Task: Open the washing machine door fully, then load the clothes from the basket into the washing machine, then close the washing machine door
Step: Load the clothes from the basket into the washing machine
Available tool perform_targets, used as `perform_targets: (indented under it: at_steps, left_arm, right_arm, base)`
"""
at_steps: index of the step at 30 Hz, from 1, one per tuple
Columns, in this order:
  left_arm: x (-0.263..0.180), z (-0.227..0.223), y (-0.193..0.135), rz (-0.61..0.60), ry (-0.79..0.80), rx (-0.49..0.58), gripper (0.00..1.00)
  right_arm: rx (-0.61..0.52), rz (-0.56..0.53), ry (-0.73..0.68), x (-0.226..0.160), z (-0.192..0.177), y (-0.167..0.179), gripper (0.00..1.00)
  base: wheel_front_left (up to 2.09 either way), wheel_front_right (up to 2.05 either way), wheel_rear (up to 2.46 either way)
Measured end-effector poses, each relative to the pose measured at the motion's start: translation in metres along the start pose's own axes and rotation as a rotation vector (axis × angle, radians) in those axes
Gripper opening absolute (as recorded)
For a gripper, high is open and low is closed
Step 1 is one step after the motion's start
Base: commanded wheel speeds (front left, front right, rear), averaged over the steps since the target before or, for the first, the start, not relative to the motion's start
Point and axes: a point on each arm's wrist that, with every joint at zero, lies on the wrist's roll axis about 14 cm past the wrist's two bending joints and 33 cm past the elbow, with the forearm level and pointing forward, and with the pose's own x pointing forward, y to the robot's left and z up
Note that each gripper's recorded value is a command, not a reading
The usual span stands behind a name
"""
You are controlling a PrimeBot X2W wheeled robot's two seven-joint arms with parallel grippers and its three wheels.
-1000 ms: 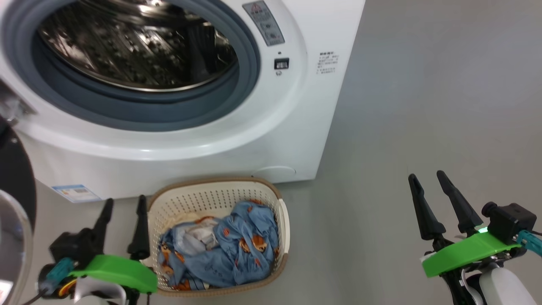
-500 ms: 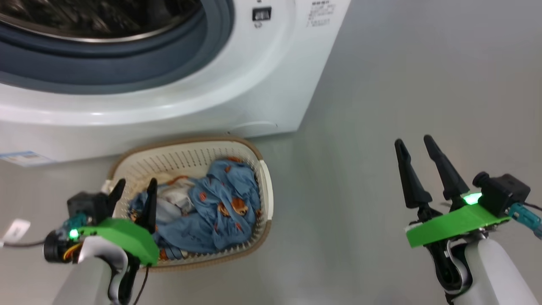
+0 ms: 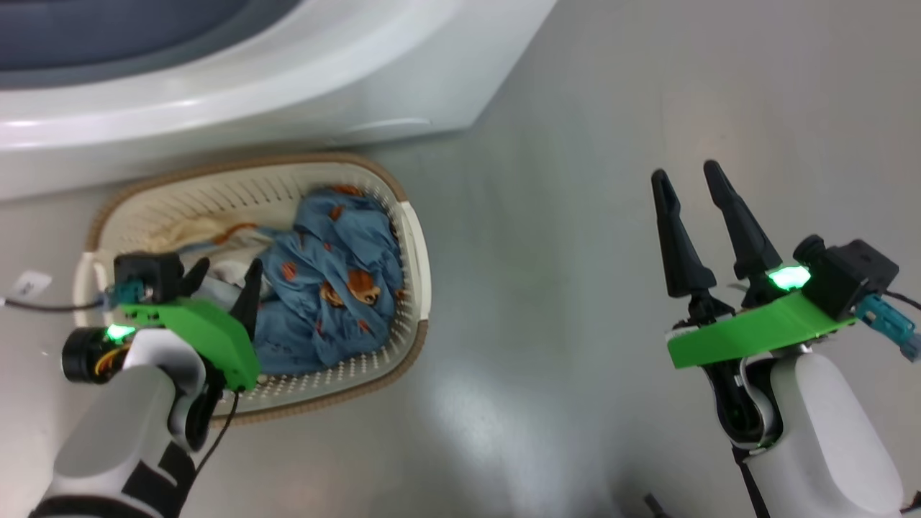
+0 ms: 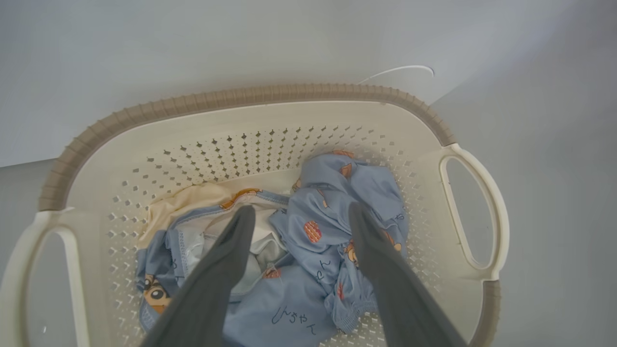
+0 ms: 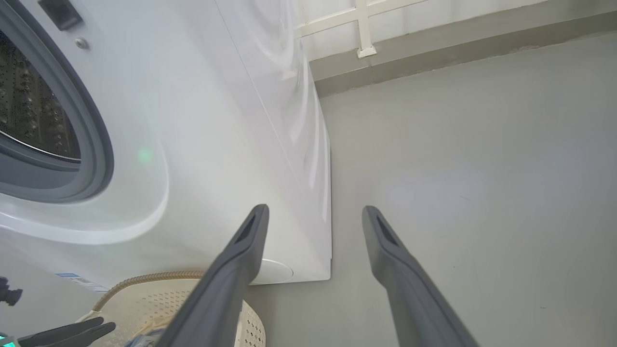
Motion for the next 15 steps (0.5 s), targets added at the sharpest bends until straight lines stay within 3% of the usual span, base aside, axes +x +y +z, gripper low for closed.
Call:
perform_targets:
  at_steps: [15]
  left_arm:
    - [0.056,-0.075,-0.032,-0.135,0.298,-0.061,1.0]
  right_arm:
    - [-0.029,-0.06,0.074,0.01,-0.037,-0.026,1.0]
  base:
    - [0.0,0.0,0.0]
